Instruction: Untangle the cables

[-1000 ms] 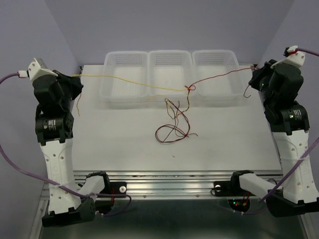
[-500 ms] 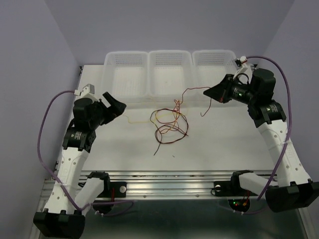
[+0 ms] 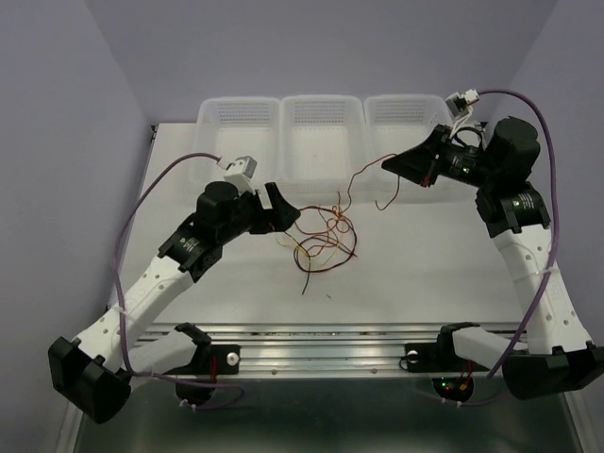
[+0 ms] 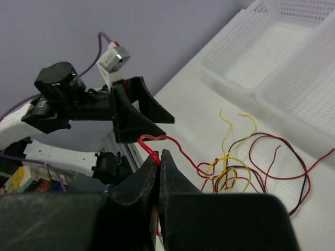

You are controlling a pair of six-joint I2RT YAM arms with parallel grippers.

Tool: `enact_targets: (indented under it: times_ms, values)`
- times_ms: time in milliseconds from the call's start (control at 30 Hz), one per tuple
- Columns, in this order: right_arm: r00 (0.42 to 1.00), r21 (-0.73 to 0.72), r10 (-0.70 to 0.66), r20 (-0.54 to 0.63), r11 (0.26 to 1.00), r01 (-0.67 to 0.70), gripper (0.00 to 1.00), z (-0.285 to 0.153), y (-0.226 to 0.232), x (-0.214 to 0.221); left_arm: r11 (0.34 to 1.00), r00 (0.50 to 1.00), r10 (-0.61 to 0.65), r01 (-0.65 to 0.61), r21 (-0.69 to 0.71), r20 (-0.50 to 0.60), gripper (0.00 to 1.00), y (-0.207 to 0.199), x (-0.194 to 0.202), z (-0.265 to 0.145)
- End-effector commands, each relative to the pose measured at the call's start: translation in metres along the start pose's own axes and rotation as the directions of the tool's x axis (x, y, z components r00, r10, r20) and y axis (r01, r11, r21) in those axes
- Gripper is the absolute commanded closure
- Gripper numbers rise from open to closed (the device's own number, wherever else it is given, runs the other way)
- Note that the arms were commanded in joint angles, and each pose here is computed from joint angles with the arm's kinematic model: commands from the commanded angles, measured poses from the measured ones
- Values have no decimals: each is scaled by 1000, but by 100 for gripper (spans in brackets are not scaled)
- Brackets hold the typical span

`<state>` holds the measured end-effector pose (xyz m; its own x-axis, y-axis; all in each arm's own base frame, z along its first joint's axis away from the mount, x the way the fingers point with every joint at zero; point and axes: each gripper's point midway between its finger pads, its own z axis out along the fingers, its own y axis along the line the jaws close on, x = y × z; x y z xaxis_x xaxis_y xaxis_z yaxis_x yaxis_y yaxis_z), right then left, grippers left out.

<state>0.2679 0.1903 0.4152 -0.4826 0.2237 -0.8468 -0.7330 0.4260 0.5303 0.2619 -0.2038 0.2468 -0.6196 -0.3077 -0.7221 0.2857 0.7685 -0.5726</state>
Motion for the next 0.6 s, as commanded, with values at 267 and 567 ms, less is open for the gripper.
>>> enact_targets:
  times_ms: [267, 567]
  values:
    - [995, -198, -66, 72, 977, 80, 99, -17, 80, -53, 907, 913, 372, -396, 146, 165, 1, -71, -14, 48]
    - [997, -209, -15, 72, 978, 30, 99, -17, 85, -57, 764, 824, 524, -566, 309, 216, 1, -94, 9, 63]
